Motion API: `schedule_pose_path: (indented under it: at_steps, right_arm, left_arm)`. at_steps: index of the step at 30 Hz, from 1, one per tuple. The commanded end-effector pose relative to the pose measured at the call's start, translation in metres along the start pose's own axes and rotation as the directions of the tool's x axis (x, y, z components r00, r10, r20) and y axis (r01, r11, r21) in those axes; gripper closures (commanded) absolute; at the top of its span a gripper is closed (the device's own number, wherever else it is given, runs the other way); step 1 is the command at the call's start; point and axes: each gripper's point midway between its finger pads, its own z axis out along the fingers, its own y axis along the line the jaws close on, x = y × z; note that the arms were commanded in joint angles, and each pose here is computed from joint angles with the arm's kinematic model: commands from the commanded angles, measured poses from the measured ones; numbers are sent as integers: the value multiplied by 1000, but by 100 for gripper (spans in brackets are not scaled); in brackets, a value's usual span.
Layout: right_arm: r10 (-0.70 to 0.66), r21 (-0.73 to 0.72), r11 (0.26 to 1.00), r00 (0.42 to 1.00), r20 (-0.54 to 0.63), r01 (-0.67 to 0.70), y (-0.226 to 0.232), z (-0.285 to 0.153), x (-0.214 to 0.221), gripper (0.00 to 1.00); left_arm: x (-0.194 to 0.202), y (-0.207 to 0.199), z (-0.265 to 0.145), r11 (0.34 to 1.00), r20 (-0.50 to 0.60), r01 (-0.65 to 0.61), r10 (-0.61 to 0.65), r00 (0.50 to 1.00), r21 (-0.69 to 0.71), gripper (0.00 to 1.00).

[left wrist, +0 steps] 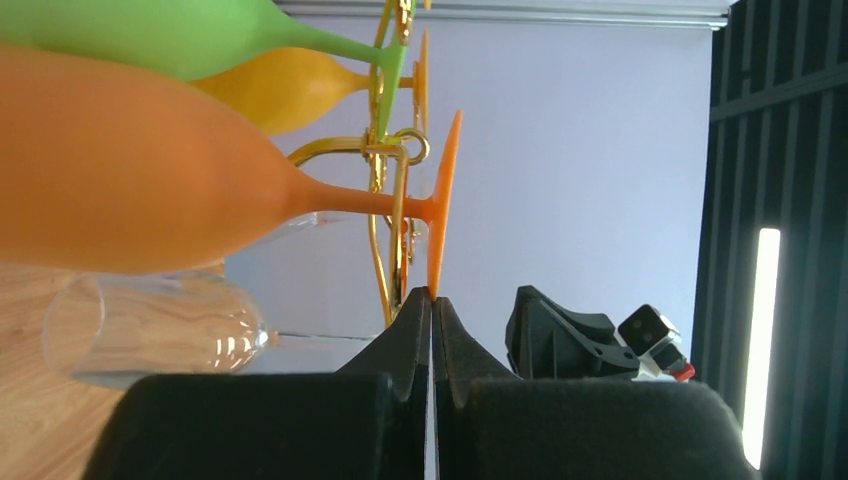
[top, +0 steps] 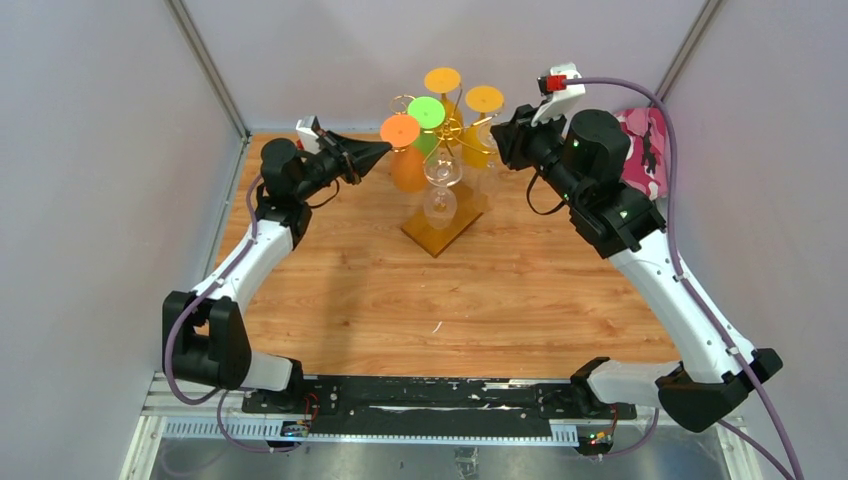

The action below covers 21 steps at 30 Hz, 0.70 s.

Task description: Take the wine glass off the wine glass rack

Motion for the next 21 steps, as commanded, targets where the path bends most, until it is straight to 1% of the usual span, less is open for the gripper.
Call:
schedule_pose_path:
  at_steps: [1,5,9,16,21]
  right_arm:
    - [11,-4,1000,1000,26,-11,-1,2,-7,75]
    - [11,0,1000,1000,26,-11,-2,2,-6,75]
    - [11,-1,1000,1000,27,-11,-1,1,-7,75]
    - [18,-9,1000,1000,19,-18,0,3,-4,75]
    - [30,-28,999,999,14,-30,4,3,-3,75]
  left_arm:
    - [11,-22,14,998,-49,-40,42,998,54,100]
    - [23,-29,20,997,-73,-44,49,996,70,100]
    - [32,-33,17,996,-83,-47,54,995,79,100]
    - [47,-27,-7,996,-84,-50,57,995,79,100]
    - [59,-18,-25,996,-87,-70,74,994,48,100]
